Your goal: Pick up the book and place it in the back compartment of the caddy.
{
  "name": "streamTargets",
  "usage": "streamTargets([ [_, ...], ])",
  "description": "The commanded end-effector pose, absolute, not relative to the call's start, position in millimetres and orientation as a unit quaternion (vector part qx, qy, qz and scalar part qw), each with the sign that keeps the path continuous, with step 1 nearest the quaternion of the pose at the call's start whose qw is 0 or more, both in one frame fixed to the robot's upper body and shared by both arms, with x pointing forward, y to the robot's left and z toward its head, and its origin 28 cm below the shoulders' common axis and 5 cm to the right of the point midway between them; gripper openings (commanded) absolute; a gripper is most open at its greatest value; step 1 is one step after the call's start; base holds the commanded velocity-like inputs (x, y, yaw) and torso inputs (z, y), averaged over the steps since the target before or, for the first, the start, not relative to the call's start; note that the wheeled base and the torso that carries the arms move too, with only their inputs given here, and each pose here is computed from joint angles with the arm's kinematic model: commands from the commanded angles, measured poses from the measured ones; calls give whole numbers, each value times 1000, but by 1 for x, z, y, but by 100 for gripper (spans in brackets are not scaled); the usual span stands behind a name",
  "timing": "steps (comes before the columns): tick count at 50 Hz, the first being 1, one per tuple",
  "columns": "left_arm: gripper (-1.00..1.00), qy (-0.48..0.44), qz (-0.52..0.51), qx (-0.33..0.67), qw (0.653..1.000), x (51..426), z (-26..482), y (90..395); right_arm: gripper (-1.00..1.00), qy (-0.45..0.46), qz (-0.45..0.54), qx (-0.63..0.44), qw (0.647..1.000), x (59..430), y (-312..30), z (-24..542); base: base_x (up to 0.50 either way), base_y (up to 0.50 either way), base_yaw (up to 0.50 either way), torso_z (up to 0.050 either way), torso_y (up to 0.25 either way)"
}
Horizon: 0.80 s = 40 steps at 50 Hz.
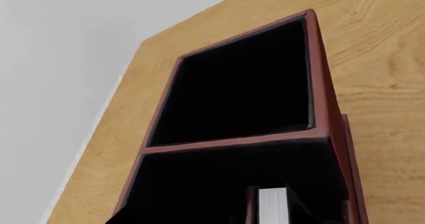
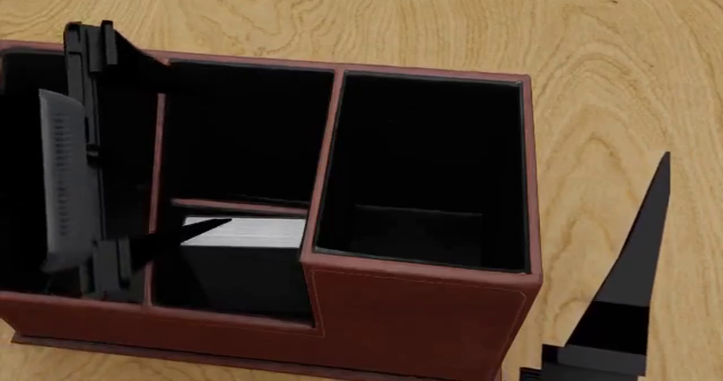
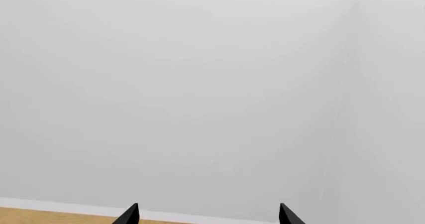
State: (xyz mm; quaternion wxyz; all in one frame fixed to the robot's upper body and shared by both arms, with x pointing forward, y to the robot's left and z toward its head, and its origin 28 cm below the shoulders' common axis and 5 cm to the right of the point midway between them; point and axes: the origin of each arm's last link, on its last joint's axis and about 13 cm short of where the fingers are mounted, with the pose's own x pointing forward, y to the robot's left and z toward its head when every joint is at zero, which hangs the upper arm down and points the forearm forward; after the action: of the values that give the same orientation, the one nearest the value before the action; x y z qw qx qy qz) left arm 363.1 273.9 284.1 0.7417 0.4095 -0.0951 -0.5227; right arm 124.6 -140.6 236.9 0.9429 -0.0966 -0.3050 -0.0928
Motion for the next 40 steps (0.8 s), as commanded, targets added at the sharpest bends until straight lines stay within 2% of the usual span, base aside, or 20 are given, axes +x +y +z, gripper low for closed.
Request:
streamTargets([
  [1, 100, -109, -512, 413, 745, 354, 300, 274, 100, -307, -93, -94, 942, 123, -141, 237, 0, 0, 0, 0, 0],
  [17, 100, -149, -485, 409, 758, 352, 317, 280, 100, -308, -91, -92, 942, 123, -141, 236, 0, 0, 0, 0, 0],
  [40, 100, -220, -406, 364, 809, 339, 336, 296, 100, -310, -86, -92, 942, 125, -139, 237, 0, 0, 0, 0, 0],
])
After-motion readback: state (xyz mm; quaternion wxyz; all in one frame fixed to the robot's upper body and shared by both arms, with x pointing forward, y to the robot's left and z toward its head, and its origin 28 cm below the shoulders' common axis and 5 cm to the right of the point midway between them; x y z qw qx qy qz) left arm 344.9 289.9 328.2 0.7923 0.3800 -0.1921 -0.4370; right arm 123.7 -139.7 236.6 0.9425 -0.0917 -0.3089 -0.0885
